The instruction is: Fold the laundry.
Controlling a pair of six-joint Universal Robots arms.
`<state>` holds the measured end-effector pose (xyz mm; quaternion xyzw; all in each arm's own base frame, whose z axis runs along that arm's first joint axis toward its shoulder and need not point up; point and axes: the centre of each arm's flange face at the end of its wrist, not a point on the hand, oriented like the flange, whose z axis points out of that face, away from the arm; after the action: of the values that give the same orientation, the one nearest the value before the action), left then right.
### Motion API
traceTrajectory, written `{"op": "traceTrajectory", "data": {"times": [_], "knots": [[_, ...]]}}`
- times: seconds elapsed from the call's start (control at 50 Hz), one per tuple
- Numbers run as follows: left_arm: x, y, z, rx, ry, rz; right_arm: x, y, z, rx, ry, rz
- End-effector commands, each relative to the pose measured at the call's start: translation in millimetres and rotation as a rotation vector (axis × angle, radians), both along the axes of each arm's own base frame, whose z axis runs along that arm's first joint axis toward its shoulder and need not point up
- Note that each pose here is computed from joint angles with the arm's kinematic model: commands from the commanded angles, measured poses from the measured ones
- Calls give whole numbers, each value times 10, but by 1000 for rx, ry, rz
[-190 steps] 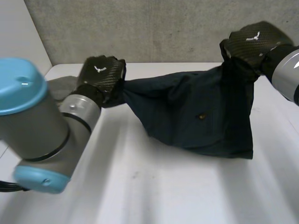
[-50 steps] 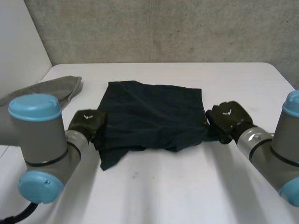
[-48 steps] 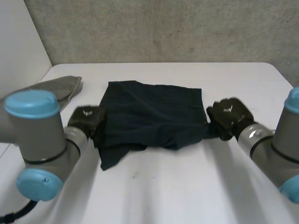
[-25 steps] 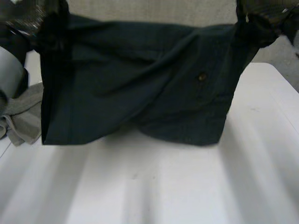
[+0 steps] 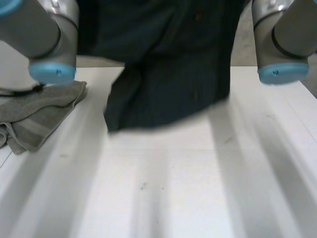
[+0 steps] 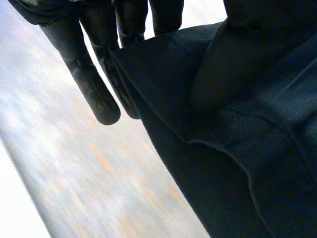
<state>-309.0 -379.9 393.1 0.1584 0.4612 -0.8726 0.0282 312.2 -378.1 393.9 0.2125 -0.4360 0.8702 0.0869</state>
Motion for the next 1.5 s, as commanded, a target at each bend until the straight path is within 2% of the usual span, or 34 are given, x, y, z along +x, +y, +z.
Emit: {"op": "traceTrajectory", "data": {"times": [0.02,0.12,0.18,0.26,0.34,0.42,0.5,0.64,0.78,0.92,1.08,1.24,1.38,1.5], "knots": [[70,370,687,-238,147,-4,-8,111,457,-225,-103,11],[81,420,352,-128,90,-10,7,128,153,-94,-40,54],[88,397,-59,-12,33,-8,9,144,-64,-10,10,95],[108,409,-670,154,-40,-8,44,207,-605,170,117,178],[141,501,-1269,318,-109,-9,66,378,-1371,403,244,274],[182,625,-1813,465,-184,-9,13,504,-1928,558,323,288],[204,767,-2115,556,-230,-13,-202,534,-2172,651,381,241],[318,1119,-1888,582,-248,-32,-494,673,-2081,776,401,197],[393,1407,-1674,564,-245,-55,-733,854,-1989,1002,387,180],[427,1537,-1546,543,-225,-68,-812,867,-1807,1050,181,162],[386,1625,-1481,564,-162,-111,-832,984,-1973,1157,-6,174],[290,1672,-1346,532,-138,-150,-757,1098,-2194,1138,-61,205],[220,1675,-1205,498,-107,-175,-563,1133,-2324,1054,-41,262],[200,1645,-1090,488,-78,-183,-509,1093,-2507,1064,-25,255]]}}
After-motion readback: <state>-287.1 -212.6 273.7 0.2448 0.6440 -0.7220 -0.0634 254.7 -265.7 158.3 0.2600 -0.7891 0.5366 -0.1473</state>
